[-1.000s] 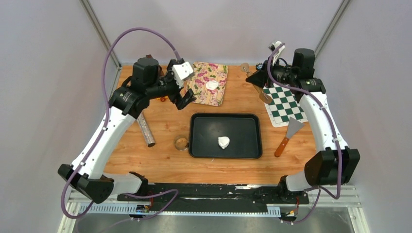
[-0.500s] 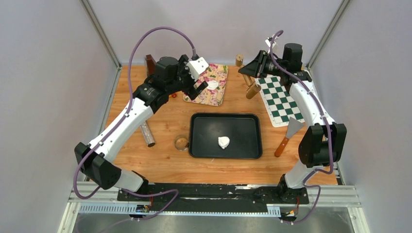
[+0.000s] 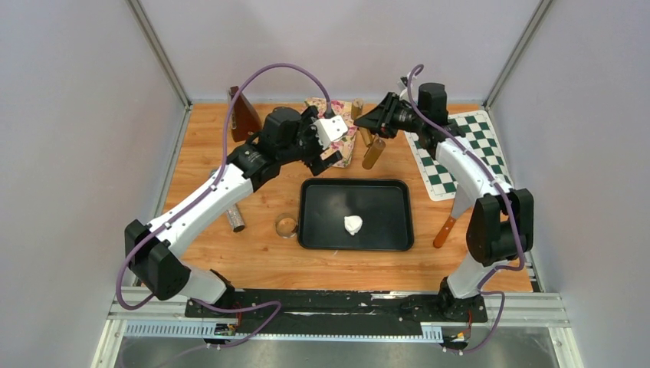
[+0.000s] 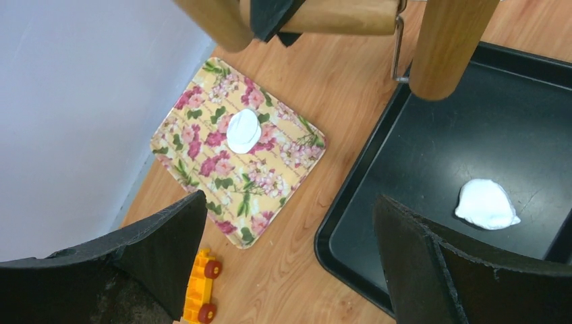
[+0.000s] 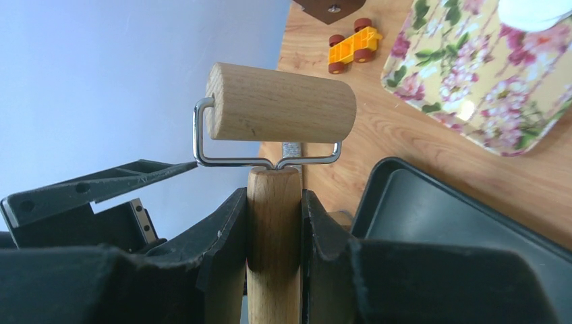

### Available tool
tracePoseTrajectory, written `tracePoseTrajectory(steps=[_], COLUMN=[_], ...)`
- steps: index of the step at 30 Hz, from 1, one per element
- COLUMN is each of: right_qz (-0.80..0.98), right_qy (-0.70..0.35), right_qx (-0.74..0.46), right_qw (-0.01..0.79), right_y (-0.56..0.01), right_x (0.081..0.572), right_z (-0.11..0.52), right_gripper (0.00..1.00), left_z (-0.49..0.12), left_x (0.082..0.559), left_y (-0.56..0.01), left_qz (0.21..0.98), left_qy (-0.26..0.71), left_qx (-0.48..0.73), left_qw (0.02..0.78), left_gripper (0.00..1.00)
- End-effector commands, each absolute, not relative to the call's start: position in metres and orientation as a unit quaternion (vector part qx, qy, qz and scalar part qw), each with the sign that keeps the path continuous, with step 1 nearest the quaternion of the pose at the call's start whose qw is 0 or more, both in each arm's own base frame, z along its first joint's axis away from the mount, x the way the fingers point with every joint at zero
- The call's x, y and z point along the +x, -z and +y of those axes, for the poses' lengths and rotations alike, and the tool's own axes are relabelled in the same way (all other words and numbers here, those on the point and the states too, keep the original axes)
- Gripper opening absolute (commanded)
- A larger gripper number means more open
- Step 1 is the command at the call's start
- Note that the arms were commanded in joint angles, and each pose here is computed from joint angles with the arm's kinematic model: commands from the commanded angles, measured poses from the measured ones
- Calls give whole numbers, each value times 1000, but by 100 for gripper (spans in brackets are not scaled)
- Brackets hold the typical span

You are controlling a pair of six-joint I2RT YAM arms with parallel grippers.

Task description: Roll out the dumpling wrappers from the dough

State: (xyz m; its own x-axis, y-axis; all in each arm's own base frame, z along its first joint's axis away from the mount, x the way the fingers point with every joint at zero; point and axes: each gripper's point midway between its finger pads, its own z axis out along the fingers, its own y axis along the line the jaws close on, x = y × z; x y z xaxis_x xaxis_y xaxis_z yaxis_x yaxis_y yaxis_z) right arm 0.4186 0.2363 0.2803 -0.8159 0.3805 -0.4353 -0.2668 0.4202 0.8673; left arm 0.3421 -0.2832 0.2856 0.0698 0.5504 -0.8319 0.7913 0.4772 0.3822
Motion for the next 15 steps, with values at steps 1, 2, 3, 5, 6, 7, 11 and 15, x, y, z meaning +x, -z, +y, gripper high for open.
tracePoseTrajectory(steps=[1, 2, 3, 5, 6, 7, 11, 15], right_qz=[774, 776, 778, 782, 783, 784, 785, 798], right_qy=[-557, -557, -557, -556, -555, -553, -554, -522], right_qx=[76, 81, 89, 102, 108, 116, 136, 180], right_qw=[292, 284, 276, 263, 261, 257, 240, 242], right_y=[-291, -287, -282, -272, -269, -265, -253, -242], right_x=[420, 418, 416, 415, 415, 416, 417, 424], right_z=[254, 256, 257, 258, 258, 257, 257, 249], right_gripper=[0, 0, 0, 0, 0, 0, 0, 0], left_z=[-290, -291, -294, -300, -301, -305, -315, -326], left_x=[334, 331, 327, 320, 319, 317, 312, 309], left_y=[-305, -303, -301, -294, -288, -286, -274, -276], left_qz=[634, 632, 629, 626, 625, 622, 620, 635], left_qy=[120, 123, 131, 136, 134, 131, 123, 163], left_qx=[519, 524, 531, 544, 551, 557, 570, 546], left_qw=[560, 557, 553, 542, 536, 534, 525, 521], left_gripper=[100, 100, 100, 100, 100, 100, 100, 100])
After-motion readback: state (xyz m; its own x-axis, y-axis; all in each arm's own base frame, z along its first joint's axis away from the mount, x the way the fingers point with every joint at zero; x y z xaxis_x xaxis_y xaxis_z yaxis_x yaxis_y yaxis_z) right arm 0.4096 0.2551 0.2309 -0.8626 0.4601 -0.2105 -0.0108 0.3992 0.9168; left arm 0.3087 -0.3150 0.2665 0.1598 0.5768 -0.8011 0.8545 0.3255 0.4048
